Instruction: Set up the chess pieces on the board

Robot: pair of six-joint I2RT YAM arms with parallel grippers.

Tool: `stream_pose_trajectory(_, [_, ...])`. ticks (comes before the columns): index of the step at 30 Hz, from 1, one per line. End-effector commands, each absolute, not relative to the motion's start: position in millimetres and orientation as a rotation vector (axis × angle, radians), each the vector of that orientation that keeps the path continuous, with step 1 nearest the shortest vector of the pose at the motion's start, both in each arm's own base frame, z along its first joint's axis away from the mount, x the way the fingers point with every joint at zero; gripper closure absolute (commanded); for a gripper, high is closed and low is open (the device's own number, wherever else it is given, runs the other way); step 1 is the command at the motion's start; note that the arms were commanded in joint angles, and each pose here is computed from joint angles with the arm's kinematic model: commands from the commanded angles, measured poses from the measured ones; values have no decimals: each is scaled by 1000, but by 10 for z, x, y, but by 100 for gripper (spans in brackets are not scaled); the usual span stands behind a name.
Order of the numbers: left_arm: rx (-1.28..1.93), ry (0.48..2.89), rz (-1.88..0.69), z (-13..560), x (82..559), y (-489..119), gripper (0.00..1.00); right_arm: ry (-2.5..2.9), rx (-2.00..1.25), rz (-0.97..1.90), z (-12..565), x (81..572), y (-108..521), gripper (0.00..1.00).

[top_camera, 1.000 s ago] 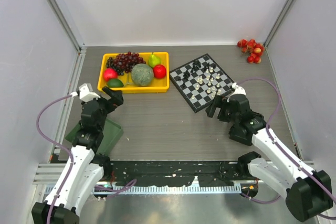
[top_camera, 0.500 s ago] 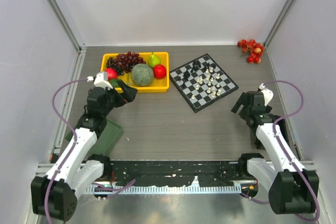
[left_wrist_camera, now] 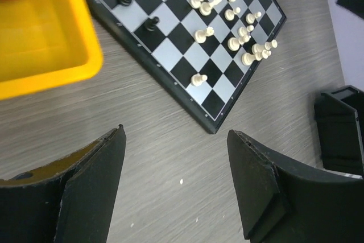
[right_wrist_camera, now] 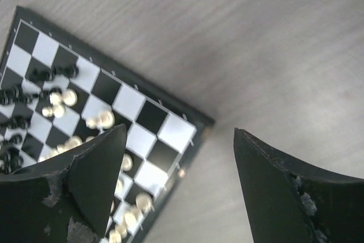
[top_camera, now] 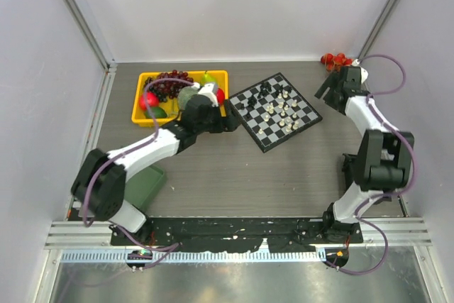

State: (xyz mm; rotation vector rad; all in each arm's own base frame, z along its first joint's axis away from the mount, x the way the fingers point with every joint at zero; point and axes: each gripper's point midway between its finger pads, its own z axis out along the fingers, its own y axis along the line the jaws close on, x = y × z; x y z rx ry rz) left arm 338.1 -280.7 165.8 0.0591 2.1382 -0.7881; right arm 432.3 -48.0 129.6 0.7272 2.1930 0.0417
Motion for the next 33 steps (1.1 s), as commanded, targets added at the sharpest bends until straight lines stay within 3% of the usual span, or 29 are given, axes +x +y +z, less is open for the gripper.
stream_pose_trajectory(1, [59, 2176, -850, 1538, 3521, -3293, 25, 2194, 707, 118, 1230, 4846, -503, 21])
stream_pose_trajectory(7, [34, 2251, -858, 1197, 3588, -3569, 30, 2258, 684, 264, 955, 5237, -377, 33])
stream_pose_trajectory(13, [41, 2305, -879, 970, 3627, -3737, 35, 2324, 686, 337, 633, 5246, -269, 36])
stream_pose_trajectory(22, [29, 2375, -914, 624, 3643, -3919, 36, 2411, 727, 395, 209, 4848, -126, 37])
stream_pose_trajectory(29, [42, 2408, -943, 442, 3607, -3978, 50, 2445, 705, 484, 98, 4435, 53, 54])
stream_pose_trajectory(33, [81, 2414, -979, 439, 3559, -4027, 58, 2452, 706, 519, 83, 4170, 135, 55])
